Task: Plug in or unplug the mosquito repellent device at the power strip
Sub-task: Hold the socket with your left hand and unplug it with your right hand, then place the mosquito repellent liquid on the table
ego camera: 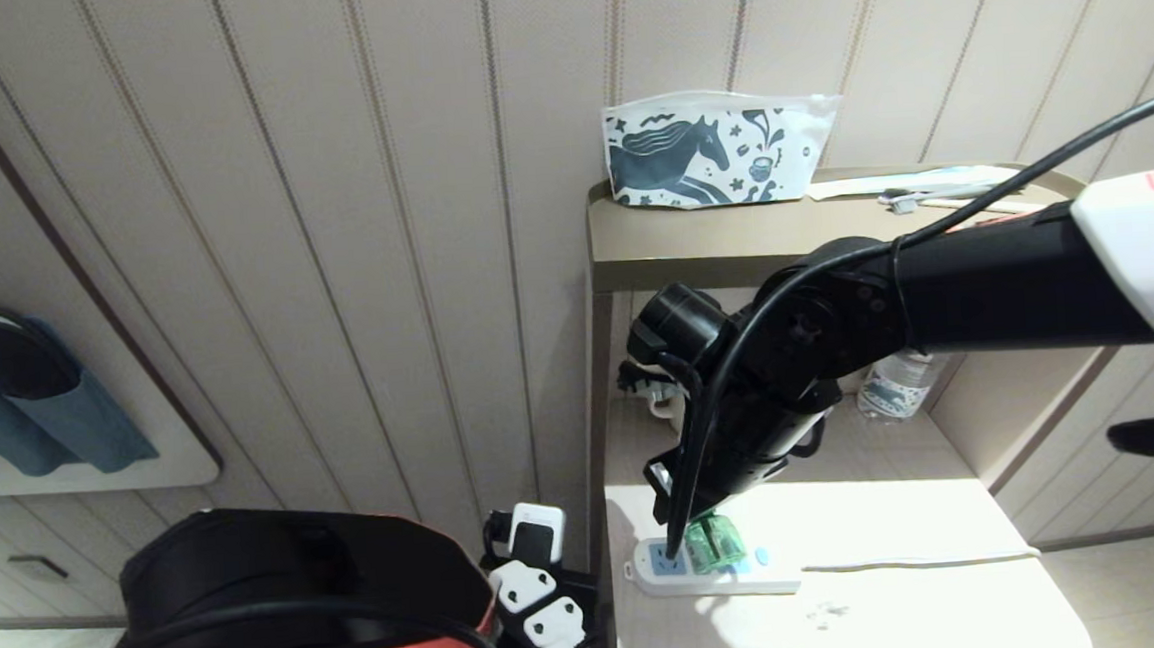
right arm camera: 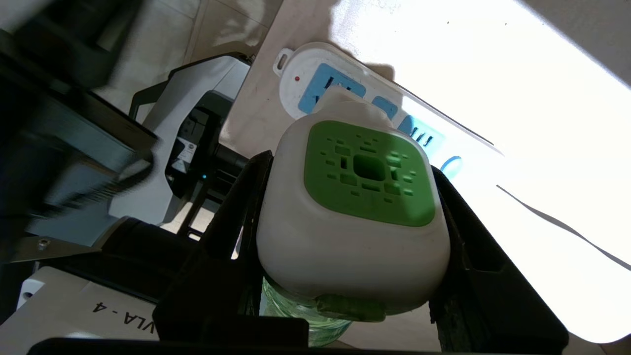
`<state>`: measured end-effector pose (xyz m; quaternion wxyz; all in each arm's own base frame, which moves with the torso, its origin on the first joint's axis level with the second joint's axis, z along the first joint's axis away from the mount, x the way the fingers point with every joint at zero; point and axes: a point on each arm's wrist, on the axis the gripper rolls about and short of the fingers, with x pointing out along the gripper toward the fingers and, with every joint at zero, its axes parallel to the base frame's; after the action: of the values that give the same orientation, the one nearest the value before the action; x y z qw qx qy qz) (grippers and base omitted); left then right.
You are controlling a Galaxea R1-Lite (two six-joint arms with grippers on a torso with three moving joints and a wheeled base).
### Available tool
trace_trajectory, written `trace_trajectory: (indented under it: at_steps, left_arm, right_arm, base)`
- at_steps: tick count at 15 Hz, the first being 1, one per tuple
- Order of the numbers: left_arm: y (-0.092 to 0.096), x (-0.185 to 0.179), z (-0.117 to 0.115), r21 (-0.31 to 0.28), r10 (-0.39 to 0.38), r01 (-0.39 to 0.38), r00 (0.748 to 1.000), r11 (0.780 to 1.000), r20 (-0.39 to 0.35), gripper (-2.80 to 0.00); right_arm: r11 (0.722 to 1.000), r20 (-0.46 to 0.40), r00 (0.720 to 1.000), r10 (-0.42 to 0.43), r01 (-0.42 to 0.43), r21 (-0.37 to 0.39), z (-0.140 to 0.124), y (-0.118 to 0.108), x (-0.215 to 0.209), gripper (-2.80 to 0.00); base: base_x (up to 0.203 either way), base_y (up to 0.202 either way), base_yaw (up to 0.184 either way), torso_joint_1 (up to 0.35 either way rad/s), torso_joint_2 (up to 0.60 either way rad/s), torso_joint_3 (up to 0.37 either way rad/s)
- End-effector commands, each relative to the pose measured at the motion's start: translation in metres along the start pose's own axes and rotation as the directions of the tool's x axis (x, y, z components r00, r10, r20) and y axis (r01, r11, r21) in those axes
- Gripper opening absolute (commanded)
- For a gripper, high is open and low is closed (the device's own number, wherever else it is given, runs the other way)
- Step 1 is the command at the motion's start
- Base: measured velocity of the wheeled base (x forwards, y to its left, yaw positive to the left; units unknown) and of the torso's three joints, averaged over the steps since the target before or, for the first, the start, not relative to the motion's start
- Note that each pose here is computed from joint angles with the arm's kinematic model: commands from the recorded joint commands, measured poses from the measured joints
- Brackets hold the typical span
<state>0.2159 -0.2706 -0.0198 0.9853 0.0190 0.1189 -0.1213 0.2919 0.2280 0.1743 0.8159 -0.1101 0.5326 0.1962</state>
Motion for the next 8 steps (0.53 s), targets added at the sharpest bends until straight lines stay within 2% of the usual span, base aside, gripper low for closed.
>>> trace_trajectory:
  at_steps: [1,4,8]
  left_arm:
    - [0.027,0.001,0.022,-0.056,0.068,-0.066,0.997,0.996,0.044,-2.8]
    - [0.071,0.0,0.043,-0.098,0.168,-0.162,0.985,0.982,0.048,-2.8]
    - [0.139,-0.029,0.063,-0.125,0.269,-0.265,0.963,0.956,0.016,-2.8]
  right_arm:
    - [1.0,0.015,1.0,0.003,-0.003,0.005,-0.002,-0.002,-0.01,-2.8]
    - [1.0,0.038,0.999,0.004,-0.005,0.013,-0.008,-0.007,-0.027,-2.8]
    - [1.0,0.051,0.999,0.01,-0.01,0.011,-0.026,-0.011,-0.048,-2.8]
  base:
    - [0.0,0.0,0.0,0.0,0.0,0.0]
    - [0.0,0.0,0.0,0.0,0.0,0.0]
    - [0.0,0.0,0.0,0.0,0.0,0.0]
